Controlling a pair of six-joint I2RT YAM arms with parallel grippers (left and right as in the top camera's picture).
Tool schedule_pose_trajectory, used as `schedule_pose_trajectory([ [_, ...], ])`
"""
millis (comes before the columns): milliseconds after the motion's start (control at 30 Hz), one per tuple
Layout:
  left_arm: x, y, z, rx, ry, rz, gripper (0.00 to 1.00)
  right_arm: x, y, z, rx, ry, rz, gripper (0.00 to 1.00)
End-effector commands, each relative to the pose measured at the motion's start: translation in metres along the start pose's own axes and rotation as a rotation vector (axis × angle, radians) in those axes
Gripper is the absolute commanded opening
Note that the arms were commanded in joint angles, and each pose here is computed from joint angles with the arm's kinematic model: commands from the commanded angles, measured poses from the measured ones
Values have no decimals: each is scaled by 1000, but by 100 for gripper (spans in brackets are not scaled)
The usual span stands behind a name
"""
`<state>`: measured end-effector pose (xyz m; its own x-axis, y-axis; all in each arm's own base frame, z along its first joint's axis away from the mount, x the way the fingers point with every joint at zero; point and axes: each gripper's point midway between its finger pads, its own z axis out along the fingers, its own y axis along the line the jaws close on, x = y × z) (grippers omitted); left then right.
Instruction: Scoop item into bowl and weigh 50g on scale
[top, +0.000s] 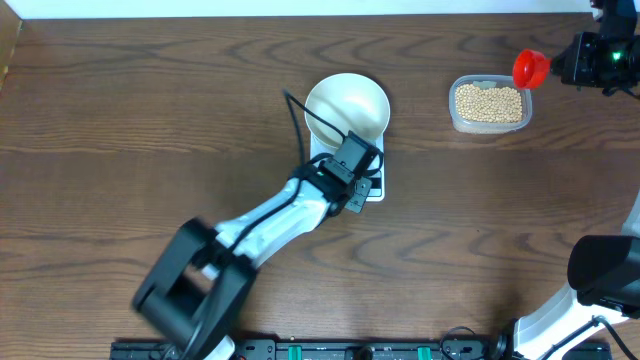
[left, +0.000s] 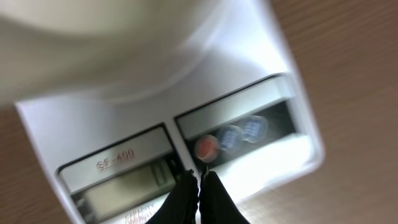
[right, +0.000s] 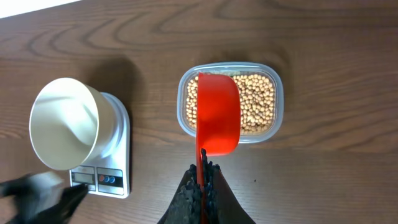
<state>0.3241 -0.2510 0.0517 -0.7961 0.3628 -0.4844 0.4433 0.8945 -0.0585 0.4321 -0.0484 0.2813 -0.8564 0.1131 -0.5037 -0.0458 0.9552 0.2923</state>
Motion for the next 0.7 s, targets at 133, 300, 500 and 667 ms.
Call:
schedule_pose_trajectory([
  [133, -53, -28, -119, 195, -255, 7, 7, -2, 3, 3, -17, -3, -29, 1],
  [300, -76, 32, -168, -53, -431, -82, 7, -3, 3, 3, -15, -7, -48, 1],
  [500, -78, 166, -231, -541, -616, -412, 7, -16, 2, 3, -10, -57, -71, 1],
  [667, -62, 247, -259, -773, -662, -586, 7, -34, 0, 1, 0, -127, -97, 1],
])
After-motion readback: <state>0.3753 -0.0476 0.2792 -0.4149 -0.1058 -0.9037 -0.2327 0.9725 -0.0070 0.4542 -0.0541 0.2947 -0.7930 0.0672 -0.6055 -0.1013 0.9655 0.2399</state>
